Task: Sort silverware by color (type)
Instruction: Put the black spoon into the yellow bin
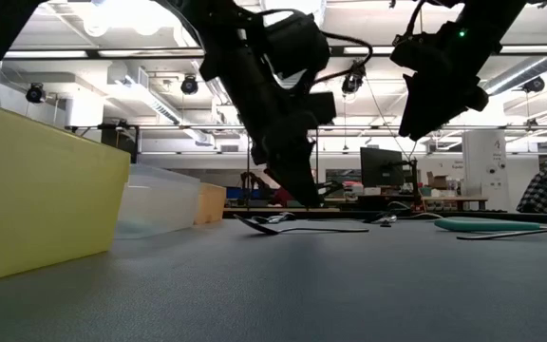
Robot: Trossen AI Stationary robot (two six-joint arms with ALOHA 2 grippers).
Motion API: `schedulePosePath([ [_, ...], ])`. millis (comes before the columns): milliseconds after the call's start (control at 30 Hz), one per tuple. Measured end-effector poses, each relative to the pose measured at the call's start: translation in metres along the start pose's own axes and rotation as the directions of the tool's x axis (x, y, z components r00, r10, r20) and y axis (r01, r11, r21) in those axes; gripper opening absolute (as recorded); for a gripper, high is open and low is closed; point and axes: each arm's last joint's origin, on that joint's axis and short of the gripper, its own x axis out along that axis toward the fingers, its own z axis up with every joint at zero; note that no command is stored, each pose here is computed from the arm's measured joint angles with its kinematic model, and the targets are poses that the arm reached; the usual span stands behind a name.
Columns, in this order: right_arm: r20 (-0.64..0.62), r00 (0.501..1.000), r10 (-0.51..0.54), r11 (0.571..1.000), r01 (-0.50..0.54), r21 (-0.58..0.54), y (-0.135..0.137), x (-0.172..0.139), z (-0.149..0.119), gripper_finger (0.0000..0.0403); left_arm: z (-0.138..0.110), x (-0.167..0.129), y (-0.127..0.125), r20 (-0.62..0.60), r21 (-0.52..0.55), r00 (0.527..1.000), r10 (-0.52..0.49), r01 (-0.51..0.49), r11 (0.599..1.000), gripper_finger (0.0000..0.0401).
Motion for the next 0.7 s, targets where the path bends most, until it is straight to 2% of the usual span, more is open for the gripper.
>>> schedulePosePath([
  [167, 0.000, 1.000, 0.000, 1.000, 0.000, 0.000, 0.000, 0.000, 0.000, 0.0146, -0.009, 0.018, -0.001, -0.054, -0.079, 0.999, 0.006, -0.011, 0.997, 0.0138],
  [400, 0.000, 1.000, 0.000, 1.000, 0.000, -0.001, 0.000, 0.000, 0.000, 0.0146, -0.012, 0.027, -0.003, -0.069, -0.129, 0.998, 0.011, -0.020, 0.991, 0.0128],
  [500, 0.000, 1.000, 0.000, 1.000, 0.000, 0.000, 0.000, 0.000, 0.000, 0.0146, -0.013, 0.027, -0.002, -0.078, -0.137, 0.997, 0.017, -0.027, 0.990, 0.0096],
  [633, 0.000, 1.000, 0.000, 1.000, 0.000, 0.000, 0.000, 0.000, 0.000, 0.0146, -0.013, 0.027, -0.002, -0.079, -0.141, 0.997, 0.015, -0.026, 0.990, 0.0025],
  [700, 0.000, 1.000, 0.000, 1.000, 0.000, 0.000, 0.000, 0.000, 0.000, 0.0146, -0.013, 0.027, -0.002, -0.079, -0.170, 0.997, 0.014, -0.027, 0.985, 0.0008],
])
